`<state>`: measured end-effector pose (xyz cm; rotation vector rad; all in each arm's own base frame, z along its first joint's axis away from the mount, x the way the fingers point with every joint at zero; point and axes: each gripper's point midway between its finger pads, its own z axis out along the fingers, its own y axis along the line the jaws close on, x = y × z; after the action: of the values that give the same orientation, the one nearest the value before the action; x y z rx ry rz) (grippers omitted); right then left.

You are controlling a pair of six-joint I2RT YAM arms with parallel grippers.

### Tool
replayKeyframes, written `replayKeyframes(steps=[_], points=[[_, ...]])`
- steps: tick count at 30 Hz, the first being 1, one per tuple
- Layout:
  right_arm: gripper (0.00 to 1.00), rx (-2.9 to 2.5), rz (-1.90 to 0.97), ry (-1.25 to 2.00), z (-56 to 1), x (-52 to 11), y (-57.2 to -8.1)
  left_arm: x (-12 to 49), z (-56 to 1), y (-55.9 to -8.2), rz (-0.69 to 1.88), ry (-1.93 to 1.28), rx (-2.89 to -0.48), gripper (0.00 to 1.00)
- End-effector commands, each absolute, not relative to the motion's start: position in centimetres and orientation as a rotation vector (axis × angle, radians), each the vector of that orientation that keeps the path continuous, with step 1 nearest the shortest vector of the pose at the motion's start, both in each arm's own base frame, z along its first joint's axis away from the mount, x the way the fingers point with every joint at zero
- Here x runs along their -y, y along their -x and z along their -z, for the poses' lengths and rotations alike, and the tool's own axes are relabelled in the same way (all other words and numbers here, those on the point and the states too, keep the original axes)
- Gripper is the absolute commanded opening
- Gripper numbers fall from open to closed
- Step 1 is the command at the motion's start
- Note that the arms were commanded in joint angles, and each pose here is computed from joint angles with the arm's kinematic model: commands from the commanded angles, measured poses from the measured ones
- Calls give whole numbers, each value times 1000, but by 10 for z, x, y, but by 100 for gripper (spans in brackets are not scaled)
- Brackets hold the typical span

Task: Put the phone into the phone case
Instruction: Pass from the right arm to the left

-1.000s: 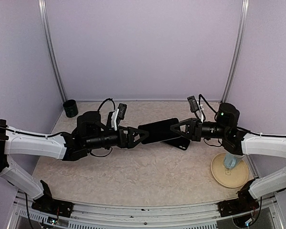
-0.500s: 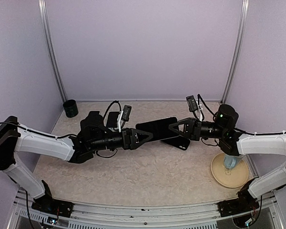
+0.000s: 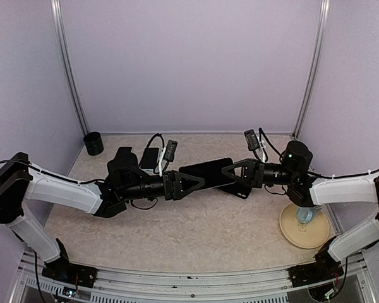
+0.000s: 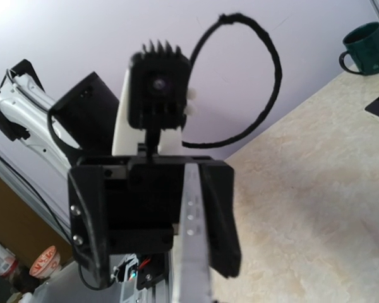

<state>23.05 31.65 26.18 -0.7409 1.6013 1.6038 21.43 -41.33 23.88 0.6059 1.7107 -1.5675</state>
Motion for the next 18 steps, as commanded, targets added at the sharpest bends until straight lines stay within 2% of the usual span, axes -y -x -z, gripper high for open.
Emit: replayKeyframes(steps=[1,6,18], points=[[0,-1536,-1618,770,-269,-317,-225,418,-252,-207,1607,-653,-1635,63],[0,-1542,-1621,774,-266,-317,-225,419,-254,-203,1622,-673,-1620,55],[0,-1555,-1612,770,-264,-317,-226,418,-255,-198,1642,-688,-1603,19]])
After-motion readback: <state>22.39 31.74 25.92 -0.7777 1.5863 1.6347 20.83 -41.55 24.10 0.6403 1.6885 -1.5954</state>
